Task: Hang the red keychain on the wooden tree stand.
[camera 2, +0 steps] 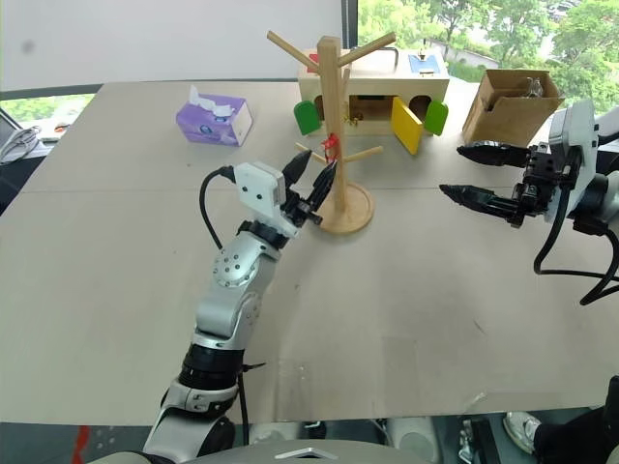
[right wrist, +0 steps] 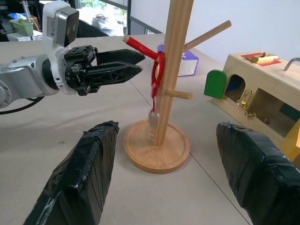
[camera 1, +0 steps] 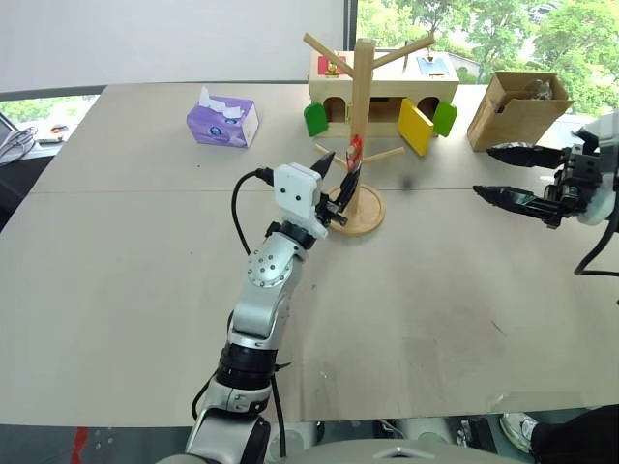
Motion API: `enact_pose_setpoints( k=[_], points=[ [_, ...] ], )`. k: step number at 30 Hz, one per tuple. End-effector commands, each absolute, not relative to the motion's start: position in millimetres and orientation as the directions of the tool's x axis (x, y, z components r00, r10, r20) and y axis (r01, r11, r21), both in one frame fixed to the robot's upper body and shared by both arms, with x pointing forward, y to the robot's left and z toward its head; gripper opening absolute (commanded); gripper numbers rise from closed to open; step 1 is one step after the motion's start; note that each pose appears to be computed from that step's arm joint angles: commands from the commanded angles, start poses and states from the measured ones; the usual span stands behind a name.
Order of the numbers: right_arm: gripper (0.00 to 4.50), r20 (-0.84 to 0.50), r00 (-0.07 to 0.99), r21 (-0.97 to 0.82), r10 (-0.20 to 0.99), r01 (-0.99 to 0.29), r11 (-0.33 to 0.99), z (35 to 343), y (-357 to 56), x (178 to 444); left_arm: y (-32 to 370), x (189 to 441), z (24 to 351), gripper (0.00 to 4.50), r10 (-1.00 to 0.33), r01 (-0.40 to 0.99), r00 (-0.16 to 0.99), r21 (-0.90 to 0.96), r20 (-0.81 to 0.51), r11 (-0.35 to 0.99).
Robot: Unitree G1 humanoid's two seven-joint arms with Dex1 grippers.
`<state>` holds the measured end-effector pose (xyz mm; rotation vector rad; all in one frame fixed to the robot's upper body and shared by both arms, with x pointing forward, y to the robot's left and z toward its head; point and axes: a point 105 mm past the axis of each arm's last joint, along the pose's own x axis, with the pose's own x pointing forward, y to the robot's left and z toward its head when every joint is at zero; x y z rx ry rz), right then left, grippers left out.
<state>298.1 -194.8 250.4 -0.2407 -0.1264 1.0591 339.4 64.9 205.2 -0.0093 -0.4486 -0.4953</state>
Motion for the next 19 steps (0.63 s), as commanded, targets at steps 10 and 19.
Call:
enact_pose_setpoints(
  k=[10,19],
  points=[
    [3.60,0.232,0.910,-0.135,0.344,-0.320,0.938,173.2,-222.8,354.9,185.4,350.5,143.8,2.25,0.033,-0.023,0.973,-0.049,0.230,0.999],
    [3.60,0.238,0.962,-0.120,0.132,-0.106,0.987,127.1,-232.3,367.4,212.4,341.9,112.8,2.25,0.141,-0.142,0.980,-0.001,0.142,0.990]
  ],
)
